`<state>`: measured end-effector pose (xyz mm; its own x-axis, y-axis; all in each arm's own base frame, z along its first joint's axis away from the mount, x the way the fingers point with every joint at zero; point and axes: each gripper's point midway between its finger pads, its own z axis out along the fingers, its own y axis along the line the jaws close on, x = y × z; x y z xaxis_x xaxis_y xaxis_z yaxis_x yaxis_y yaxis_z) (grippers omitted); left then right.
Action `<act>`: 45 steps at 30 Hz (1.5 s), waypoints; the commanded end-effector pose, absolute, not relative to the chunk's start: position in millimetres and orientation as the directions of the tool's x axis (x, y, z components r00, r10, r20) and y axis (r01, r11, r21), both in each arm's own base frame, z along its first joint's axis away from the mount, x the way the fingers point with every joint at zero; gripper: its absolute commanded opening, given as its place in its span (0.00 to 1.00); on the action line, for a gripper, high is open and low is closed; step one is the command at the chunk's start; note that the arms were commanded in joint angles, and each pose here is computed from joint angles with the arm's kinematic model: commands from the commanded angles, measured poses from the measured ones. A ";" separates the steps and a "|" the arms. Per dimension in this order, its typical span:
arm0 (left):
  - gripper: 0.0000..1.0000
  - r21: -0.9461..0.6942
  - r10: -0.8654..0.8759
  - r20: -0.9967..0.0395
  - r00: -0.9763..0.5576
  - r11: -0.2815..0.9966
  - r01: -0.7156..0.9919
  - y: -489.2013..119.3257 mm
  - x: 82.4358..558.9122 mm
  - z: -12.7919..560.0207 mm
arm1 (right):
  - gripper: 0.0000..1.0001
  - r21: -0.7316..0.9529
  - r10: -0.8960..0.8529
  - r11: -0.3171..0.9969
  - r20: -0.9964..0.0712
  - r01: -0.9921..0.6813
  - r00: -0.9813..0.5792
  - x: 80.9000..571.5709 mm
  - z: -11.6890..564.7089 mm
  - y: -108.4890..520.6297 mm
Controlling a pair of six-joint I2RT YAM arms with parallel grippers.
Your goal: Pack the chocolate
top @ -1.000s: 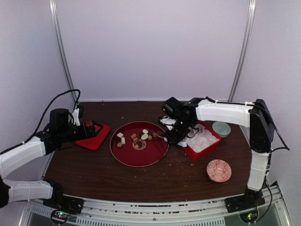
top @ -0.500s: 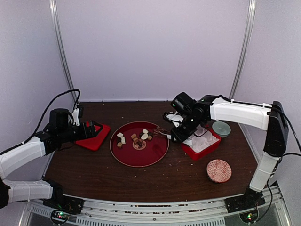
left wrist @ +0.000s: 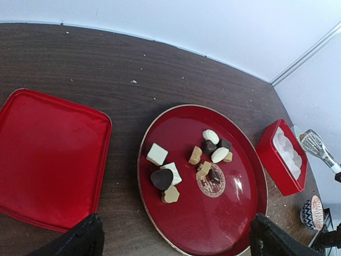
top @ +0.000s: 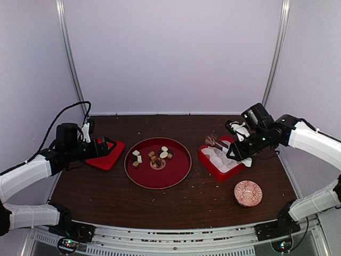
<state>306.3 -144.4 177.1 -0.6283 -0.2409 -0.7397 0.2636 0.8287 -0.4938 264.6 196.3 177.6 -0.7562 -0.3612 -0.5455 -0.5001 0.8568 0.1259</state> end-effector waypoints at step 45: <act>0.97 -0.495 -0.248 -0.754 -0.608 0.823 0.278 -148.4 315.2 183.6 | 0.37 0.210 -0.336 0.819 -0.578 -0.533 -0.744 257.5 188.7 204.8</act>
<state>308.4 -145.7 164.9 -0.6561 -0.2323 -0.7180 0.2474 0.8327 -0.4954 247.4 177.6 159.8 -0.8120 -0.2934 -0.5046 -0.4508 0.8643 0.2229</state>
